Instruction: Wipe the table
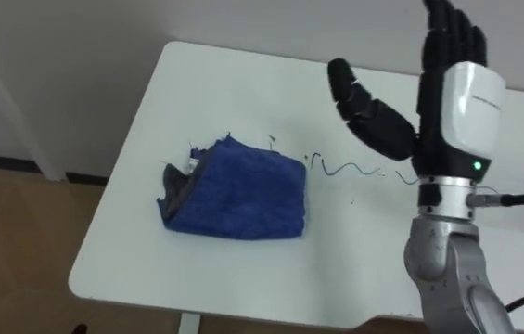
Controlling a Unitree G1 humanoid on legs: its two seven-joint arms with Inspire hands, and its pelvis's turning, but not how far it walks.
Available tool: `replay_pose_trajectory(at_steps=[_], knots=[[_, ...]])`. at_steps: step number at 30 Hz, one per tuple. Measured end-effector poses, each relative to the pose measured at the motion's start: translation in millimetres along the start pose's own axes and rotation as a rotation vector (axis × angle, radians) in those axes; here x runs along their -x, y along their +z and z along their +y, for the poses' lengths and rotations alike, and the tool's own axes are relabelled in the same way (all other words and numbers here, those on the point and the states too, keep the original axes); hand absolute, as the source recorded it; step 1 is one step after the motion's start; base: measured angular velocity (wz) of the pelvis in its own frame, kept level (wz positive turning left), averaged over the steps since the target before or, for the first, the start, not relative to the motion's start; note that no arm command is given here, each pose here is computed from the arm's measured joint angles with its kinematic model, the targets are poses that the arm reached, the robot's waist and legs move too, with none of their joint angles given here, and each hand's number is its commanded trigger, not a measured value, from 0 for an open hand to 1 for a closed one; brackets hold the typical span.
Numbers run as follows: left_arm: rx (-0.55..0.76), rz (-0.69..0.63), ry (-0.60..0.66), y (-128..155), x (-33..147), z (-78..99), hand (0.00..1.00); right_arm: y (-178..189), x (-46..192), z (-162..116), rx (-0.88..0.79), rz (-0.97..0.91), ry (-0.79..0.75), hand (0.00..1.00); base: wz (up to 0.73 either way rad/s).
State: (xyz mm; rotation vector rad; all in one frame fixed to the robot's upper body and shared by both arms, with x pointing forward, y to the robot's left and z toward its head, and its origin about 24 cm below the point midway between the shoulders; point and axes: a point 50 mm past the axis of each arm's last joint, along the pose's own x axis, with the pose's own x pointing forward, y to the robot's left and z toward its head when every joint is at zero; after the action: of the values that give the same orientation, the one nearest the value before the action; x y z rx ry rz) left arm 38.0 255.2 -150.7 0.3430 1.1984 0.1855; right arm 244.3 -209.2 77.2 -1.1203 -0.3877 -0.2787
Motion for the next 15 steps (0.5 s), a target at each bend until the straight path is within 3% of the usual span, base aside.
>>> replay_pose_trajectory(at_steps=[15], knots=[[-0.045,-0.03,-0.029,9.1,-2.7,-0.2,0.0,21.1,21.7,43.6,0.123,-0.173,0.318,0.0,0.15]])
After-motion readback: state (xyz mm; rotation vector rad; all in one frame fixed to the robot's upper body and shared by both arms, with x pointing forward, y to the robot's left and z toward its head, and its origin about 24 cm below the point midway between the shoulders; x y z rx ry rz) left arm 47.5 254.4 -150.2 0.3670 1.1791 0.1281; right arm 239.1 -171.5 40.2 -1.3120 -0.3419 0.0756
